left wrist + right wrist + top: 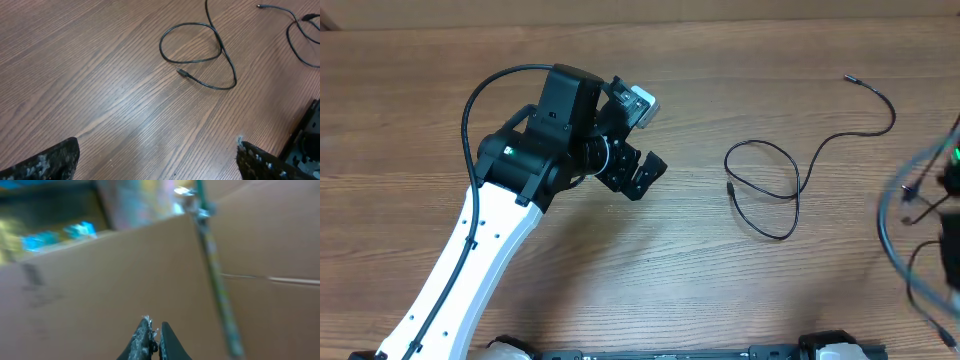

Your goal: Untangle cables

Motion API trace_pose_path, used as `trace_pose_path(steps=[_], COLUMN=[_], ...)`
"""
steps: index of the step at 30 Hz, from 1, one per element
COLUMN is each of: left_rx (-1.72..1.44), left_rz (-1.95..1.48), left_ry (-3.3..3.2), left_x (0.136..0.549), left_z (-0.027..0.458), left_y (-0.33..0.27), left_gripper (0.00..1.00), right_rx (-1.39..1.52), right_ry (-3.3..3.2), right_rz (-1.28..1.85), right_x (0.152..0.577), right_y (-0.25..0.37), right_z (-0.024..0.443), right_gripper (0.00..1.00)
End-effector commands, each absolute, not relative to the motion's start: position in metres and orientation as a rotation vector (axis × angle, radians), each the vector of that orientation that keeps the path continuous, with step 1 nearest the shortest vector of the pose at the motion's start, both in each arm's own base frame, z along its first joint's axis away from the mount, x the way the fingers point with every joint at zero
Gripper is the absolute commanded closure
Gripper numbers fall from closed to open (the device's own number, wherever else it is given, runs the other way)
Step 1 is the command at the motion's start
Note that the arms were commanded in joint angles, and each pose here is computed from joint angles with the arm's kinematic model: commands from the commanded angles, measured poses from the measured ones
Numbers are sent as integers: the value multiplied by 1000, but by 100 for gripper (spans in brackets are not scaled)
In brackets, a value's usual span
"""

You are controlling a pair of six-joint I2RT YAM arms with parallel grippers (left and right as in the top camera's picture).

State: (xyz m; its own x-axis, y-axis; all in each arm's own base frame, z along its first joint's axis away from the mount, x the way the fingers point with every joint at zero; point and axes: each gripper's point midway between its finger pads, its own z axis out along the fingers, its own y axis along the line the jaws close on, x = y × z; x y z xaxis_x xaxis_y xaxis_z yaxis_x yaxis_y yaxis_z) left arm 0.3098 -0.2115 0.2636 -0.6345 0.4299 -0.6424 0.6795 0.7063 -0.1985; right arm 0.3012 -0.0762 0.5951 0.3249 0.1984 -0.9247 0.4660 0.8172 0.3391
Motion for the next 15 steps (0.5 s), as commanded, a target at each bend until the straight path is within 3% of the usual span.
trace_pose_path(steps=[1, 5, 10, 15], left_rx=[838, 838, 838, 838], left_rz=[-570, -570, -570, -570], left_ry=[2318, 2318, 2318, 2318], left_x=[312, 312, 312, 312], left_z=[272, 272, 272, 272], left_y=[-210, -210, -210, -210], left_gripper=[0, 0, 0, 0], right_rx=[736, 909, 1175, 1335], right_ry=[1284, 1269, 1190, 1395], right_rz=[-383, -589, -589, -400], right_x=[324, 360, 346, 343], right_y=[-112, -202, -301, -368], right_z=[570, 528, 479, 388], right_gripper=[96, 96, 96, 96])
